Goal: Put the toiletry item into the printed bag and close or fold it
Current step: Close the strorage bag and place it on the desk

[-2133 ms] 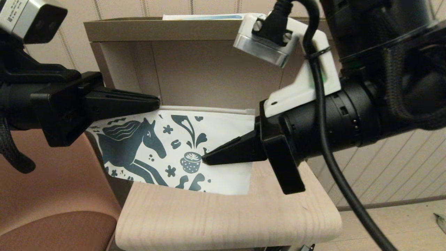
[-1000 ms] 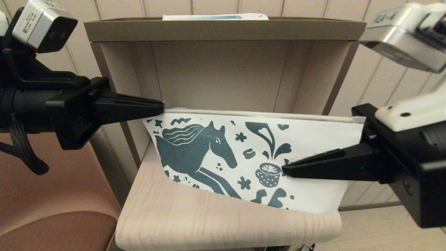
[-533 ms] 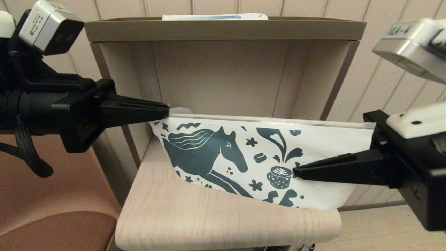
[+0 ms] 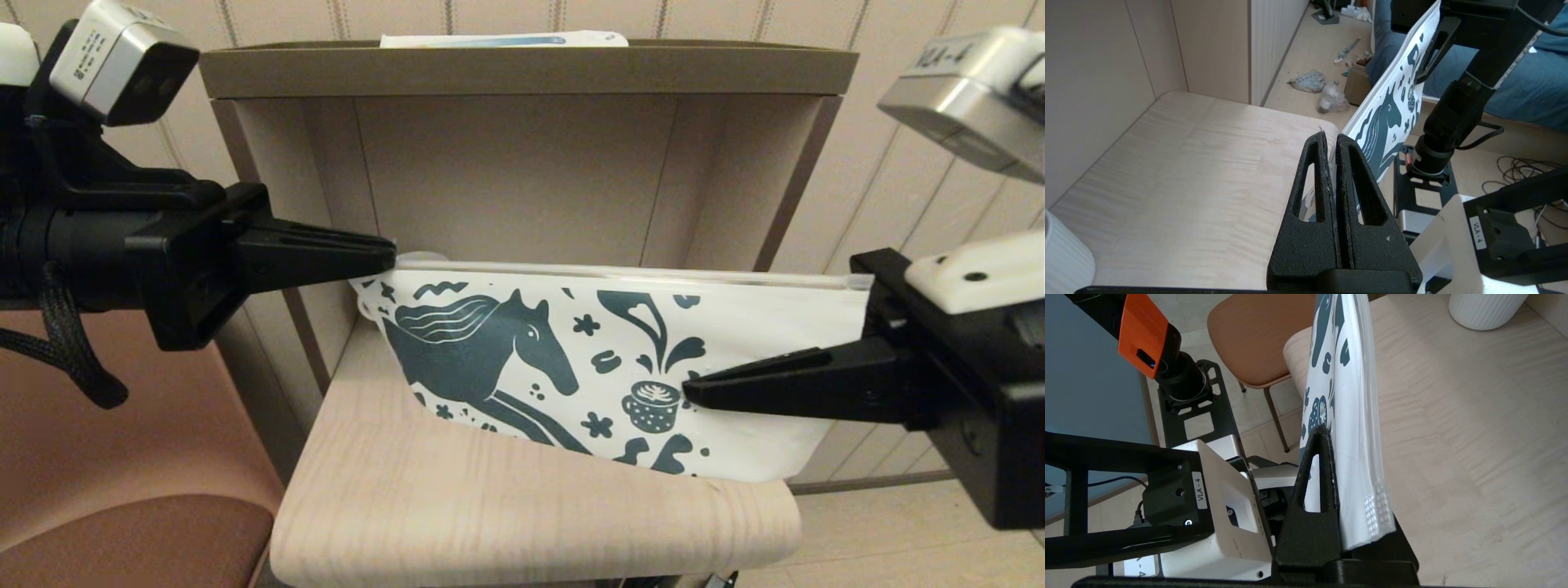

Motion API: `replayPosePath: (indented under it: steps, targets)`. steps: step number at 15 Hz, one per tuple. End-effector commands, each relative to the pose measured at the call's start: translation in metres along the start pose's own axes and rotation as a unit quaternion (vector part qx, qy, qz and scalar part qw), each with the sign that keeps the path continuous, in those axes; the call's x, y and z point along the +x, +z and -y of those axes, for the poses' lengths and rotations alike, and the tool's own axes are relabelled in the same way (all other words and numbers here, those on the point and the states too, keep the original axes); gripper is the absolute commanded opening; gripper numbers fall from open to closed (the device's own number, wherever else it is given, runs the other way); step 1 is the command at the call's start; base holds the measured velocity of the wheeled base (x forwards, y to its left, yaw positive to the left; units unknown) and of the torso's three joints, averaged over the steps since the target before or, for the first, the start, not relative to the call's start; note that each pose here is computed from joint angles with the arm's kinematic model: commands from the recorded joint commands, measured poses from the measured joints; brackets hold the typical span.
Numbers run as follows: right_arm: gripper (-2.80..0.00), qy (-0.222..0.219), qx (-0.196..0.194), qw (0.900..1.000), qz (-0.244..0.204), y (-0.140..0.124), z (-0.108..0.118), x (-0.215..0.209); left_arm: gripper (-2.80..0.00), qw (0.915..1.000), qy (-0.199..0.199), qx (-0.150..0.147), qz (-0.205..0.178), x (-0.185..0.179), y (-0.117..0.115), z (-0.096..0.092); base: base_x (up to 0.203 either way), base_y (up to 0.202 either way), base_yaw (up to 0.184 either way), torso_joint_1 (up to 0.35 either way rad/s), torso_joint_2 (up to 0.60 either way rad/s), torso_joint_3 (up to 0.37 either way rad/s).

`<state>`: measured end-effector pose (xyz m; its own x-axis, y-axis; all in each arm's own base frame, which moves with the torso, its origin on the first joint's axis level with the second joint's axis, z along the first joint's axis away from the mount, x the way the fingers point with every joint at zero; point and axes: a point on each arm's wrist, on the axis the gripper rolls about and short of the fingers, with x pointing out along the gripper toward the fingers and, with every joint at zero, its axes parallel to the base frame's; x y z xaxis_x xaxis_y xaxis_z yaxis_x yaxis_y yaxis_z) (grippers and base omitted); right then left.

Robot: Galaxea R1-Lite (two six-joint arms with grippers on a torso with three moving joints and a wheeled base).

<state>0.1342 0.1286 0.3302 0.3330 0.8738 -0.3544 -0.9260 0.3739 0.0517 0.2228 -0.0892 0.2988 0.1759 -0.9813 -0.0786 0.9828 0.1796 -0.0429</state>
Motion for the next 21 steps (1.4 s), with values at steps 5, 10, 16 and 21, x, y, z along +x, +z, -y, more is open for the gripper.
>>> replayPosePath:
  steps: [5,10,16,21]
  targets:
    - [-2.80,0.004,0.001,1.000,-0.003,0.000,0.001,0.003,0.00,1.0000,-0.004,-0.002,0.000,0.000,-0.001,0.000,0.000,0.000,0.000,0.000,0.00,0.000]
    - [-2.80,0.002,0.017,0.999,-0.042,-0.008,0.018,0.032,0.00,1.0000,-0.005,0.004,0.003,-0.001,0.001,0.004,0.000,0.000,0.000,0.000,0.00,0.000]
    - [-2.80,-0.024,-0.030,0.995,-0.089,-0.025,0.062,0.068,0.00,0.9999,-0.005,0.008,0.004,-0.002,0.002,0.005,0.000,0.000,0.000,0.000,0.00,0.000]
    - [-2.80,-0.023,-0.056,0.996,-0.069,-0.033,0.089,0.091,0.00,0.9999,-0.004,0.010,0.005,-0.003,0.003,0.007,0.000,0.000,0.000,0.000,0.00,0.000]
